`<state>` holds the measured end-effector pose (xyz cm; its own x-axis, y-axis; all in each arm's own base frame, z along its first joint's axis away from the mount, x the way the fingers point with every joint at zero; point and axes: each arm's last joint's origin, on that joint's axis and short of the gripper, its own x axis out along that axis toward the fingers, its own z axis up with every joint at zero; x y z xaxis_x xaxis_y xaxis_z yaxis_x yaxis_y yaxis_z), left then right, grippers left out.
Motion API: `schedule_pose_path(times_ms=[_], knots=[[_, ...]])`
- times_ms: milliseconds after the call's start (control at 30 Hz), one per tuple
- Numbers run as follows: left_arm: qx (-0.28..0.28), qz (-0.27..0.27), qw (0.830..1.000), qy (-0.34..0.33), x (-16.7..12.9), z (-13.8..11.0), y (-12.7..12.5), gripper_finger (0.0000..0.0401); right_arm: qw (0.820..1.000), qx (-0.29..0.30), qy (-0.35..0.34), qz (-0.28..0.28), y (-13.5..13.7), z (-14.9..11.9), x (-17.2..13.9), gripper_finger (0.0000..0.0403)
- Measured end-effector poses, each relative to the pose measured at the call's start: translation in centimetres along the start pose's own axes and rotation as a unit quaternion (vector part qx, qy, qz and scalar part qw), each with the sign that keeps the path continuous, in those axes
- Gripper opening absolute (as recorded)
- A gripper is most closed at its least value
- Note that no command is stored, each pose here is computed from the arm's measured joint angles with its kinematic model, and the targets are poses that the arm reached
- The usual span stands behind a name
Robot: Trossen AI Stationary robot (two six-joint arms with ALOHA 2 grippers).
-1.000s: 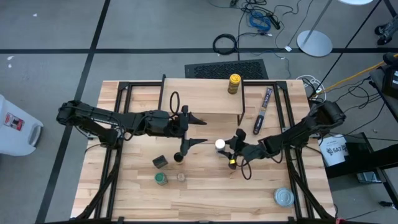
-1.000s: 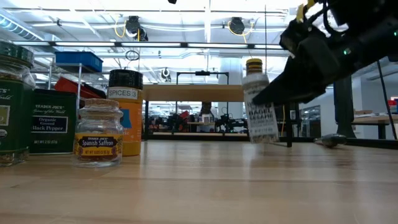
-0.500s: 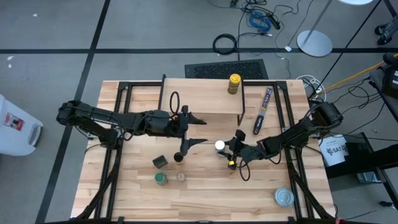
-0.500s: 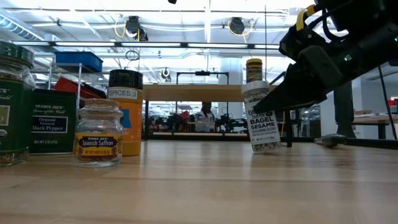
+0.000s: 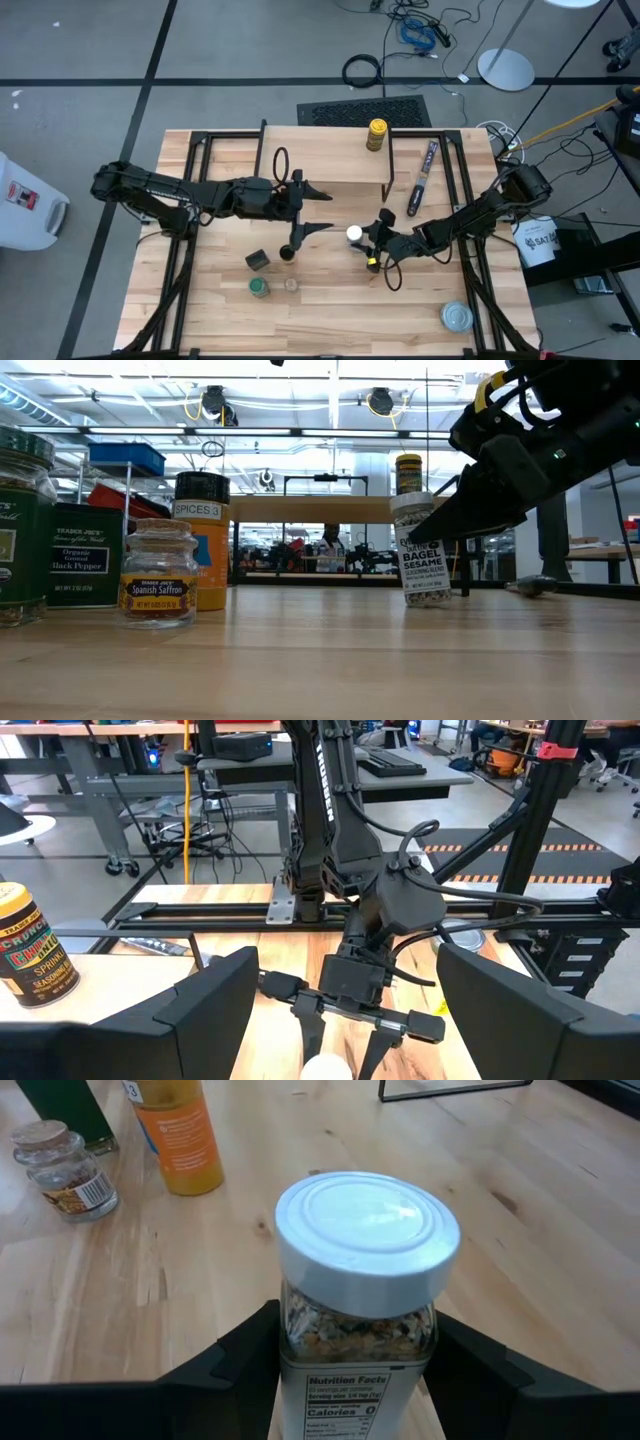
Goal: Shelf spices
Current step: Remove the white seasoning bottle from the shelf, then remove the yellow seasoning bottle from the shelf
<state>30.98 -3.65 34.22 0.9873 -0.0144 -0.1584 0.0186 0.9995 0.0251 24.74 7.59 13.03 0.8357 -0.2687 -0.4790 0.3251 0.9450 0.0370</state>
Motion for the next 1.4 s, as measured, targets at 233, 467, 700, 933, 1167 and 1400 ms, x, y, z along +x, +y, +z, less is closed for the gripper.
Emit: schedule_pose_path(times_ms=[233,467,700,933,1167,1400], knots=[[0.0,-0.001,1.0,0.0,0.0,0.0,0.0,0.0317,1.0,-0.003,0.002,0.001,0.0,0.0,0.0,0.0203],[0.001,-0.003,1.0,0.0,0.0,0.0,-0.2,0.0317,1.0,-0.006,0.011,0.015,0.0,-0.1,-0.1,0.0258],[0.001,-0.003,1.0,0.001,0.0,0.0,-0.2,0.0317,0.999,0.015,-0.02,0.027,-0.2,1.6,-1.4,0.0289],[0.001,-0.003,1.0,0.0,0.0,0.0,-0.2,0.0317,0.999,0.025,-0.03,-0.014,-1.8,5.3,-4.7,0.029],[0.002,-0.003,1.0,0.0,0.0,0.0,-0.2,0.0317,0.997,-0.013,-0.057,-0.058,-4.1,13.1,-8.8,0.029],[0.004,-0.003,1.0,0.0,0.0,0.0,-0.2,0.0317,0.989,-0.082,-0.053,-0.113,-9.5,21.5,-12.9,0.029]])
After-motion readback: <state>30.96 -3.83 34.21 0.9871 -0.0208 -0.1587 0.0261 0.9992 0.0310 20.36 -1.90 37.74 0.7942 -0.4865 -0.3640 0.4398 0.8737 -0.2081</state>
